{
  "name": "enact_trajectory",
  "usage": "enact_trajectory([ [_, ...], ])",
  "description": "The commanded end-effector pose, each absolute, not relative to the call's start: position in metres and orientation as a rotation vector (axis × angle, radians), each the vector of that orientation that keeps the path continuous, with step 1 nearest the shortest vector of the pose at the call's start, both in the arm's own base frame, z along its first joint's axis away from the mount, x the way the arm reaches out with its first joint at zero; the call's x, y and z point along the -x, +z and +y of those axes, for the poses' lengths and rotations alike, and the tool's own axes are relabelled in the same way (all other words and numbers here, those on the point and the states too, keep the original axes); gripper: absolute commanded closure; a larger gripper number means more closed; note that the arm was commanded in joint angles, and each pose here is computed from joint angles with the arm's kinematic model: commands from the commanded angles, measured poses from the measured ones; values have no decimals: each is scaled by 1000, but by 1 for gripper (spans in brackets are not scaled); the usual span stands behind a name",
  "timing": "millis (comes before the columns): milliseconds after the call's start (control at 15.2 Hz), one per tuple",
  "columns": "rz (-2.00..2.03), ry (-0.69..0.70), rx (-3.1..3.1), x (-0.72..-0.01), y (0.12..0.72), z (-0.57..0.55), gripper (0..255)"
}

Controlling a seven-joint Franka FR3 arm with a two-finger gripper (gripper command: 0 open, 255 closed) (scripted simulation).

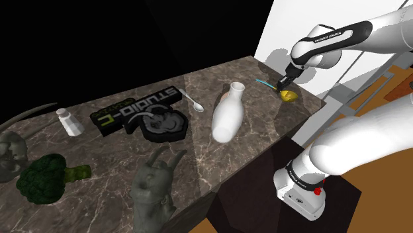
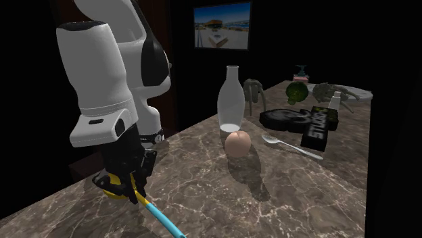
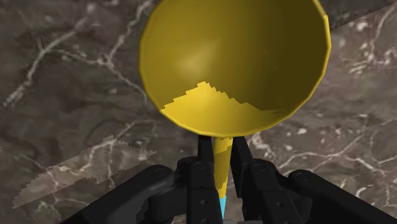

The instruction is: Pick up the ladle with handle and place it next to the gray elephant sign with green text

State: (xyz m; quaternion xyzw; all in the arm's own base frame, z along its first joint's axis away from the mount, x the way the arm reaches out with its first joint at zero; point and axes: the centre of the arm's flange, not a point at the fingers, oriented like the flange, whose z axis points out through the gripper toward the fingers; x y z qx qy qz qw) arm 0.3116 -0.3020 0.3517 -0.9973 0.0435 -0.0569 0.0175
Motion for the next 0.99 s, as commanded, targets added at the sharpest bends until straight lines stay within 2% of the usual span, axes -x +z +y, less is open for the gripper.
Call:
enact_trajectory([
  [0,135,-177,3098,-312,352,-302,255],
  [924,135,-177,3098,-312,415,-302,255],
])
